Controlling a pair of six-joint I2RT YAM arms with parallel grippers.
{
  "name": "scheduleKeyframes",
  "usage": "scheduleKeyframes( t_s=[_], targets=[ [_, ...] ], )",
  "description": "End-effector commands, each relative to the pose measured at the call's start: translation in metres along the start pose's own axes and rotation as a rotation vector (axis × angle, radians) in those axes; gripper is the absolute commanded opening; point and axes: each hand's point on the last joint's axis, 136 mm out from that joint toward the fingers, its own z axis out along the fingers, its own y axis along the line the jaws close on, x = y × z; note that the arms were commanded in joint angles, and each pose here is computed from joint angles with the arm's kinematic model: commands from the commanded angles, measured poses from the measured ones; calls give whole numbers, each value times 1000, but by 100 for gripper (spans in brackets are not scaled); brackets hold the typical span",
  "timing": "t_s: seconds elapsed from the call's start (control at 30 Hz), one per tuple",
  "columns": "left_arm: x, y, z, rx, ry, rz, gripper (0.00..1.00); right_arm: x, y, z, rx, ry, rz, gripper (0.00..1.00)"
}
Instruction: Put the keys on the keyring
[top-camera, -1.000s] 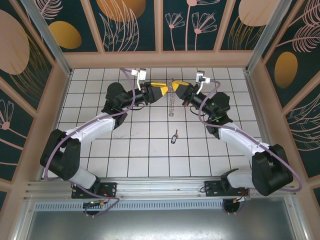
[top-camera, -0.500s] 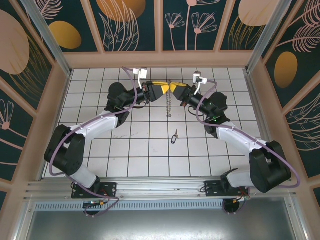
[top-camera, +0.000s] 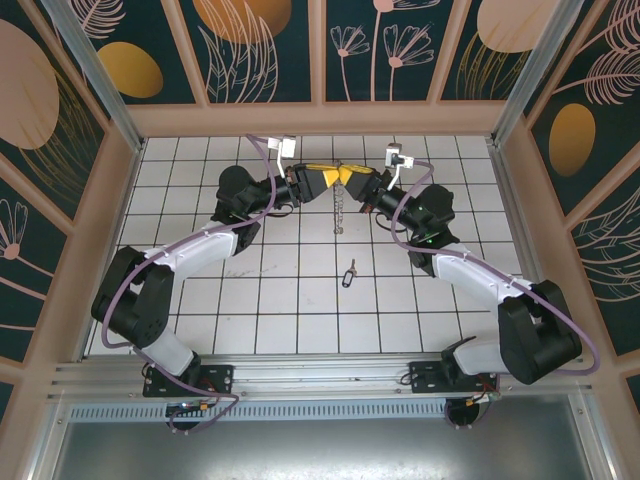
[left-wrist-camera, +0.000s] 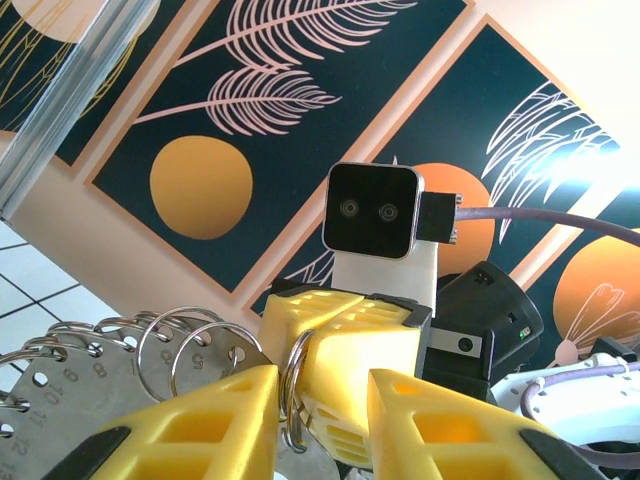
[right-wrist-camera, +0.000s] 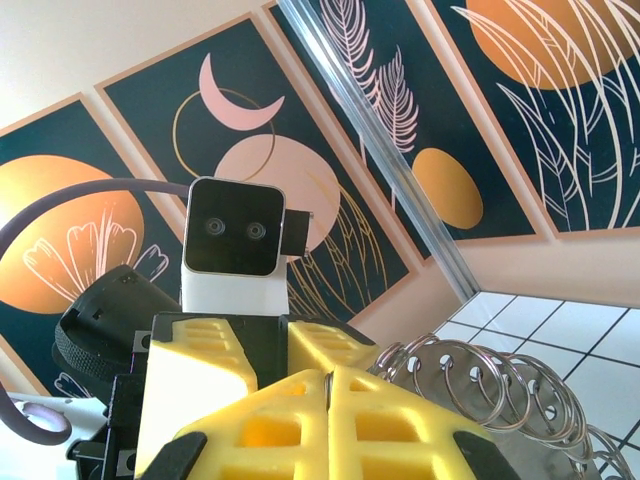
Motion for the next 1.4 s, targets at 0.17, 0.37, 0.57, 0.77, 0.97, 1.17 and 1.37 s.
scheduleKeyframes(
  t_s=[0.17, 0.37, 0.57, 0.77, 0.97, 1.17, 1.37],
  targets=[
    [1, -22, -3, 78, -3, 53, 23, -10, 9, 1, -27, -42, -24, 0],
    [5, -25, -2, 94, 4, 55, 17, -11, 9, 2, -30, -44, -13, 0],
    [4, -23, 0, 95, -6, 57, 10, -10, 9, 3, -35, -41, -7, 0],
    [-1, -17, 4, 84, -23, 63, 0, -6, 2, 5, -17, -27, 2, 0],
    [-4, -5, 7, 61, -49, 86, 0, -2, -7, 7, 6, -18, 12, 9],
    [-2, 8, 10, 31, -55, 112, 0, -4, -22, 6, 25, -26, 38, 33],
    [7, 22, 12, 17, -34, 121, 0, -17, -37, -7, 41, -57, 68, 62]
  ],
)
